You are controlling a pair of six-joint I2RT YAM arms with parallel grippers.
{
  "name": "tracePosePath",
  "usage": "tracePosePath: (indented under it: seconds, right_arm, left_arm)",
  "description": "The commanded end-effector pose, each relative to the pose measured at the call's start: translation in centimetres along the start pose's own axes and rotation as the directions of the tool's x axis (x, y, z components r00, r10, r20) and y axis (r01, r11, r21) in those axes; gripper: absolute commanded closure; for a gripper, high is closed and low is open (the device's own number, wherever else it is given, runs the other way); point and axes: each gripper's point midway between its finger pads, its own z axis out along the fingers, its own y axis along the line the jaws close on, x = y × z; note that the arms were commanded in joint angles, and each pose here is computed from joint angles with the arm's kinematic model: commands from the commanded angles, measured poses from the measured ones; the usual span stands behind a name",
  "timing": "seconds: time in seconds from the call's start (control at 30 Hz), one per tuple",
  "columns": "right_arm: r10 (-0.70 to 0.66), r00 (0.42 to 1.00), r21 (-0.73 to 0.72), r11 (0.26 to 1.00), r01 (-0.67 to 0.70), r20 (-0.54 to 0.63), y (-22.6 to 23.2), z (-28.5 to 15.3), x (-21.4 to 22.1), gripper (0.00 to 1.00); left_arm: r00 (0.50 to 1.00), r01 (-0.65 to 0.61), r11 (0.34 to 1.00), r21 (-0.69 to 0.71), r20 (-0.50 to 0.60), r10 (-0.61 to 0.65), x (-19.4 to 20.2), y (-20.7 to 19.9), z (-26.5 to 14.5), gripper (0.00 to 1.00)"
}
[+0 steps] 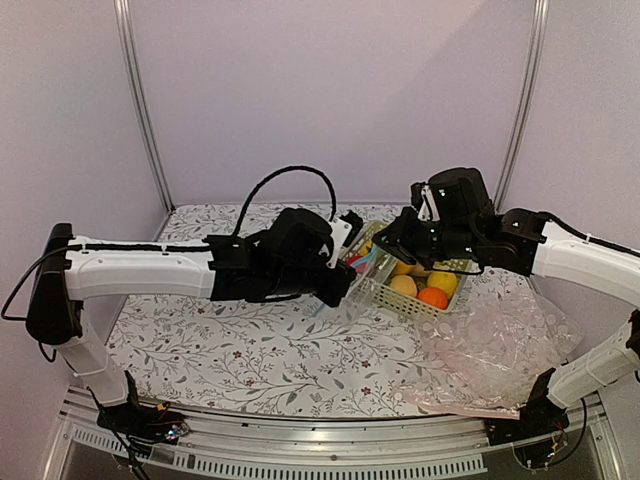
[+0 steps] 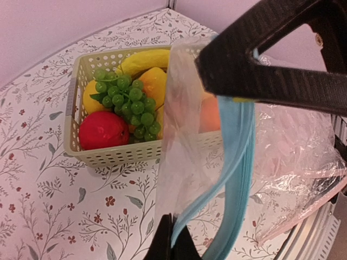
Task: Place the food in the zip-top bag and seal the zipper
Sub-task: Pass from the right arm to the left, then open the zipper food storage bag at the center of the board.
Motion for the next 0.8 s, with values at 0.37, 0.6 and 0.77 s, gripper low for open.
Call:
tracePosePath:
  seconds: [0.37, 0.6, 0.77]
  right_arm:
    - [-0.198, 0.98, 0.043, 0.979, 0.198, -0.015, -0.5, -2.9, 1.4, 0.47]
    - [-0.223, 0.973, 0.038, 0.973, 0.226, -0.067, 0.0, -1.7, 3.9, 0.44]
    - [-0.233, 0.97, 0.027, 0.971, 0.236, -0.075, 0.8, -0.7, 4.1, 0.45]
  left_arm:
    - [0.99, 0.139, 0.99, -0.026, -0.017, -0.139, 0.2, 1.6, -1.5, 1.0]
    - [0.987, 0.161, 0.987, -0.019, -0.01, -0.161, -0.1, 1.6, -1.5, 1.0]
    - [0.986, 0.167, 0.986, -0.016, -0.013, -0.167, 0.0, 1.6, -1.5, 1.0]
